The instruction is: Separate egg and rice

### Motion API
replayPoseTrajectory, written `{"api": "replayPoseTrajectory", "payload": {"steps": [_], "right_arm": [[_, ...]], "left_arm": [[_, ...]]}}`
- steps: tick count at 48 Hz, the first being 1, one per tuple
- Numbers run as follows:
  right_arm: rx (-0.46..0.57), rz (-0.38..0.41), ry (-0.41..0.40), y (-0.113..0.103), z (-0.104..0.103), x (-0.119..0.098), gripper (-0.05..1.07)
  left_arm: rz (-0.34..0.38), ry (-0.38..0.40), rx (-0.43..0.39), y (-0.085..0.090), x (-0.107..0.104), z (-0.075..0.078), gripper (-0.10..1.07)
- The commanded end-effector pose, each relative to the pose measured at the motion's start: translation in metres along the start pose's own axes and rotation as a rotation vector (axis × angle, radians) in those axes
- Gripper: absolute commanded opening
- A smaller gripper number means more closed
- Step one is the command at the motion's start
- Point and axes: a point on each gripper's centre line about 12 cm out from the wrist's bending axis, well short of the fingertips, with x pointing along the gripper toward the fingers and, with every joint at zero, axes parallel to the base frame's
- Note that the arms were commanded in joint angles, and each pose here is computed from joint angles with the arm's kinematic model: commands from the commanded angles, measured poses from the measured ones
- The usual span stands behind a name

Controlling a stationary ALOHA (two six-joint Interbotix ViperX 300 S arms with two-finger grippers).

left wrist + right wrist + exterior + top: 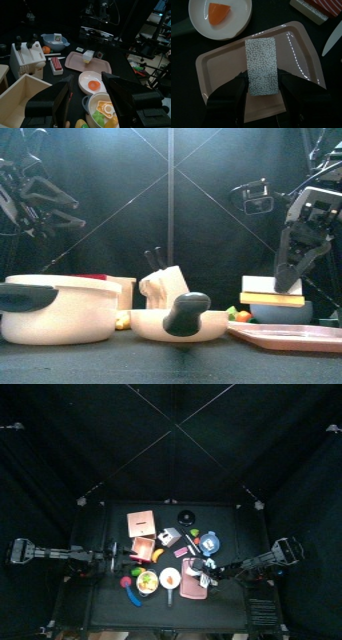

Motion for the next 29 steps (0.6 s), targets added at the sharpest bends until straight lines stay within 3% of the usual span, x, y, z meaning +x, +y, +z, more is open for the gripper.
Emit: {"api": "replayPoseTrajectory", "payload": {"steps": [1,8,13,29], "right_arm": [[0.000,0.027,-0.048,0.002,0.011,-0.011,0.59],[-0.026,0.047,-0.114,0.003,0.025,-0.022,0.59],[-0.048,0.072,-0.176,0.005,0.037,-0.034,0.59],[-0.104,0.156,-0.335,0.008,0.065,-0.065,0.59]], "left_arm": [[-0.006,-0.014,0.006,-0.001,0.003,0.006,0.86],[-0.012,-0.019,0.005,-0.003,0.014,0.014,0.86],[-0.030,0.021,0.016,-0.008,0.032,0.015,0.87],[-0.120,0.140,0.118,-0.020,0.119,0.009,0.87]]}}
